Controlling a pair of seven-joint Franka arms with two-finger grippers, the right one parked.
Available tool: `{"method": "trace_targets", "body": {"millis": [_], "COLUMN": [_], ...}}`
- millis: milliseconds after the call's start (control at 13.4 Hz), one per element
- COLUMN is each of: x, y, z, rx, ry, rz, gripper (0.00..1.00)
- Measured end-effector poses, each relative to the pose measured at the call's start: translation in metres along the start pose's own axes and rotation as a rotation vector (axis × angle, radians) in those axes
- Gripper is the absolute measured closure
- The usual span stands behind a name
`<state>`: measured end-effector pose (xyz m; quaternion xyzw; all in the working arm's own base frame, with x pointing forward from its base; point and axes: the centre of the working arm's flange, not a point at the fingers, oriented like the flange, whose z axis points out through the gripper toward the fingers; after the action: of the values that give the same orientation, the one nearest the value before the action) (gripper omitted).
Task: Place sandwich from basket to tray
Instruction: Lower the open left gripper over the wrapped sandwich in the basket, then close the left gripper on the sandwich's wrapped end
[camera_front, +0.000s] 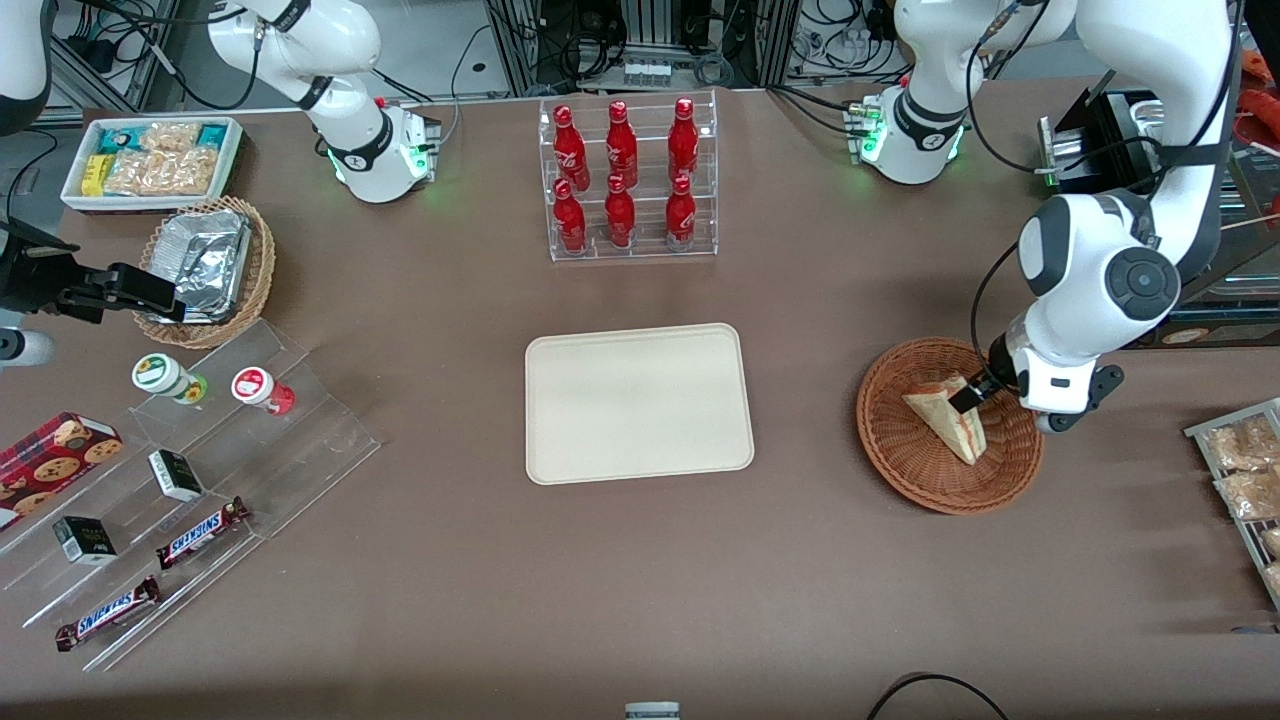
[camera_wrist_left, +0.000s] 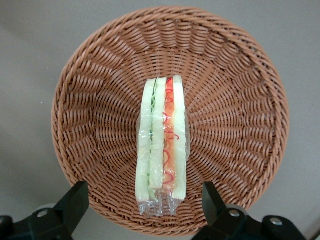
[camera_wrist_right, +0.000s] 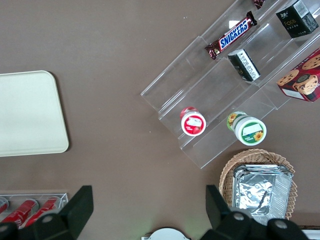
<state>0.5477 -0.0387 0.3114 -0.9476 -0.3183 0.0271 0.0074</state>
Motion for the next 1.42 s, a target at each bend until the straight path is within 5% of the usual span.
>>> {"method": "trace_targets", "body": {"millis": [1118, 1267, 1416], "x": [-0.001, -0.002, -0.002], "y": [0.012, 0.012, 0.011], "z": [0.044, 0.049, 0.054], "rx": [-0.005, 0.001, 0.007], "ry": [-0.025, -0.032, -0.038], "rz": [-0.034, -0.036, -0.036], "gripper": [0.00, 0.04, 0.28]}}
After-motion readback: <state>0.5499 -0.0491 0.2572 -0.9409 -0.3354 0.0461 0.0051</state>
